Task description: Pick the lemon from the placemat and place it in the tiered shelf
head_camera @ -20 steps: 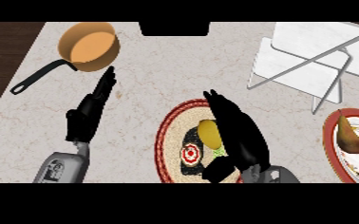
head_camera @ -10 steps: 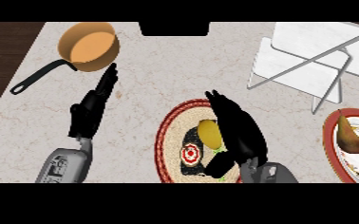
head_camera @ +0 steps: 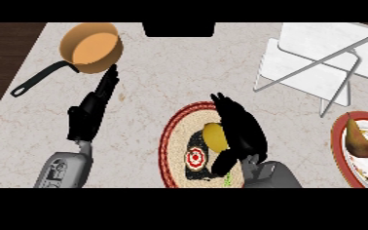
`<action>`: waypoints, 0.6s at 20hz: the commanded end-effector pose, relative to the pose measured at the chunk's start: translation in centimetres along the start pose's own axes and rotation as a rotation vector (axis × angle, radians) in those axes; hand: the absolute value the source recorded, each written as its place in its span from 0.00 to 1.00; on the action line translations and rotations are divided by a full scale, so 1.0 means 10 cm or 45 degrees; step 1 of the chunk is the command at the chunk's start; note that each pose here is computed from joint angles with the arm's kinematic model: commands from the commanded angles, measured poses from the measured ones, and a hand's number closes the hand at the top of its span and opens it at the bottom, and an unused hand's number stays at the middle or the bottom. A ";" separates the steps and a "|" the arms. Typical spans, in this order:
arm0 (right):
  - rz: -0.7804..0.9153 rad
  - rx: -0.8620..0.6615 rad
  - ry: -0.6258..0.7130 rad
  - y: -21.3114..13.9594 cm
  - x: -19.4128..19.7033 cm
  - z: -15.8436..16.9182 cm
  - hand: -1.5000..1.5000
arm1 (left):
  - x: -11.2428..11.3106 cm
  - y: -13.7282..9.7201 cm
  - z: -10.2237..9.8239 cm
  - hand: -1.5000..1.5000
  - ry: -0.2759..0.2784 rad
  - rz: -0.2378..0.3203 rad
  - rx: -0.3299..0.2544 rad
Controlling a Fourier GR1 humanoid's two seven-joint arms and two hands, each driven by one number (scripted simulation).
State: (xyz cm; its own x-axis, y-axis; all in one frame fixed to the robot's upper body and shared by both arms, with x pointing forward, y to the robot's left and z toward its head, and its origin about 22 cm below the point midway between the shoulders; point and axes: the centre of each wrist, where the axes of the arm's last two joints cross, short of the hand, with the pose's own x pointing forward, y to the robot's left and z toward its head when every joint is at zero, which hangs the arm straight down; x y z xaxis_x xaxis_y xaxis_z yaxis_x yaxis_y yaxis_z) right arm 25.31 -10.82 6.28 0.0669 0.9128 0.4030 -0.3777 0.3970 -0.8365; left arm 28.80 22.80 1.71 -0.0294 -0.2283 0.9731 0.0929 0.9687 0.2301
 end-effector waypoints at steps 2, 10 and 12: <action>0.017 -0.013 0.020 0.19 -0.02 -0.12 0.00 | -0.05 -0.07 0.04 0.50 0.011 0.007 -0.017; 0.010 0.006 0.022 0.24 0.00 -0.17 0.00 | 0.02 -0.07 0.10 0.50 -0.004 0.003 0.011; 0.005 0.032 0.018 0.36 -0.10 -0.31 0.00 | -0.10 0.06 0.15 0.50 0.003 -0.006 0.003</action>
State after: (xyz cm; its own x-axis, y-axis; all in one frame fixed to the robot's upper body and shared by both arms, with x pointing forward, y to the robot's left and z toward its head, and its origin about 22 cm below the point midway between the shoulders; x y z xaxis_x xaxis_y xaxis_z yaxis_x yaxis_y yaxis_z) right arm 25.84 -10.37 2.98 0.0782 0.9182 0.3883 -0.3878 0.3869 -0.8366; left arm 28.12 22.71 1.64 -0.0258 -0.2300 0.9728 0.0894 0.9687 0.2315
